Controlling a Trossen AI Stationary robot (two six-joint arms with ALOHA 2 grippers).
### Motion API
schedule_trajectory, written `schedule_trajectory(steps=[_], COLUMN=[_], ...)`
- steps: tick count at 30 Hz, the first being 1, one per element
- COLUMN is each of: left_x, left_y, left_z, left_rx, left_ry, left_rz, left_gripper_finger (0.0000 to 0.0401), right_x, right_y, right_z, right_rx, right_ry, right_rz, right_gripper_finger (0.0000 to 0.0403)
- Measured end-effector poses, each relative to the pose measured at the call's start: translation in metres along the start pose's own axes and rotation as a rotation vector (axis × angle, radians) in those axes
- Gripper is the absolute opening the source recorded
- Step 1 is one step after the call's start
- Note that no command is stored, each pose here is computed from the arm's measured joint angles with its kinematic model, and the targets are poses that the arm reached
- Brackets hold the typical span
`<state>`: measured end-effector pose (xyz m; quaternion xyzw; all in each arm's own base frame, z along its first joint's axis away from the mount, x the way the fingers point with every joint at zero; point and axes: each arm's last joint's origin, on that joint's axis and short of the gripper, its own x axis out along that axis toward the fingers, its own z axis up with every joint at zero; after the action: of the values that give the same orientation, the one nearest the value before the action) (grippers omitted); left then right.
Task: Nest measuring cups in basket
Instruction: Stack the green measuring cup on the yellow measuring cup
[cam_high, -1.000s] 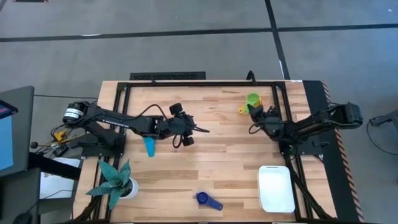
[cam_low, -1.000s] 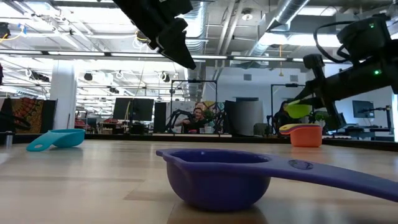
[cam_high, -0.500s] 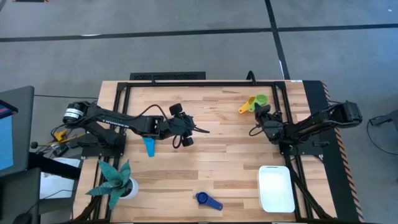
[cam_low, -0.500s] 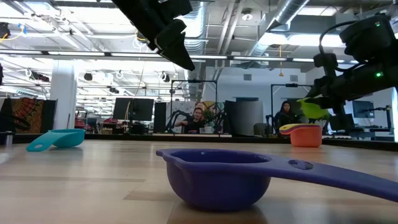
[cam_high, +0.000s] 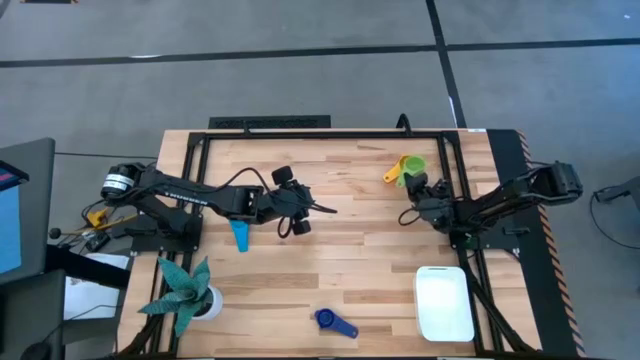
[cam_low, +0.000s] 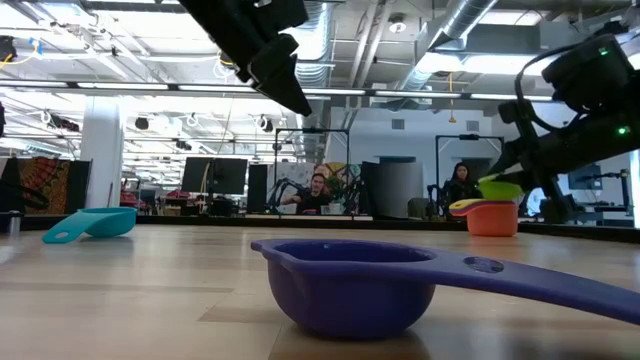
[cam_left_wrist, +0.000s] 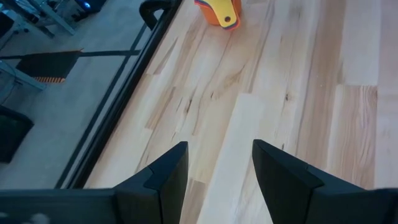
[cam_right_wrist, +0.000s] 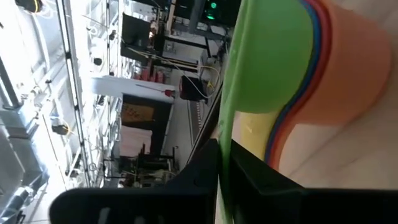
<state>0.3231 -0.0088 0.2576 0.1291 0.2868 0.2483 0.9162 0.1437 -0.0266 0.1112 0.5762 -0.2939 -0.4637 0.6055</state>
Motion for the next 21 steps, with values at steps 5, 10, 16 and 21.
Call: schedule_trajectory(steps=[5,10,16,21], left_x=[0.000,0.000,0.000,0.001], left_y=[0.000,0.000,0.001,0.001], left_z=[-0.001,-0.001,-0.001,-0.001], left_rx=[0.004,0.003,0.000,-0.009], left_ry=[0.007,0.006,0.006,0.010], left_rz=[0.000,0.000,0.002,0.002], left_gripper_finger=[0.0171,0.0171,0.0171,0.0171], right_x=[0.003,0.007,0.009,0.011], right_y=[0.006,0.011,0.011,0.011], right_z=[-0.003,-0.005,-0.004,-0.002], right_rx=[-0.011,0.007,0.044,0.053], right_ry=[0.002,0.017,0.020,-0.009], right_rz=[0.003,0.003,-0.005,-0.005], right_gripper_finger=[0.0049,0.0049,0.0049,0.0064])
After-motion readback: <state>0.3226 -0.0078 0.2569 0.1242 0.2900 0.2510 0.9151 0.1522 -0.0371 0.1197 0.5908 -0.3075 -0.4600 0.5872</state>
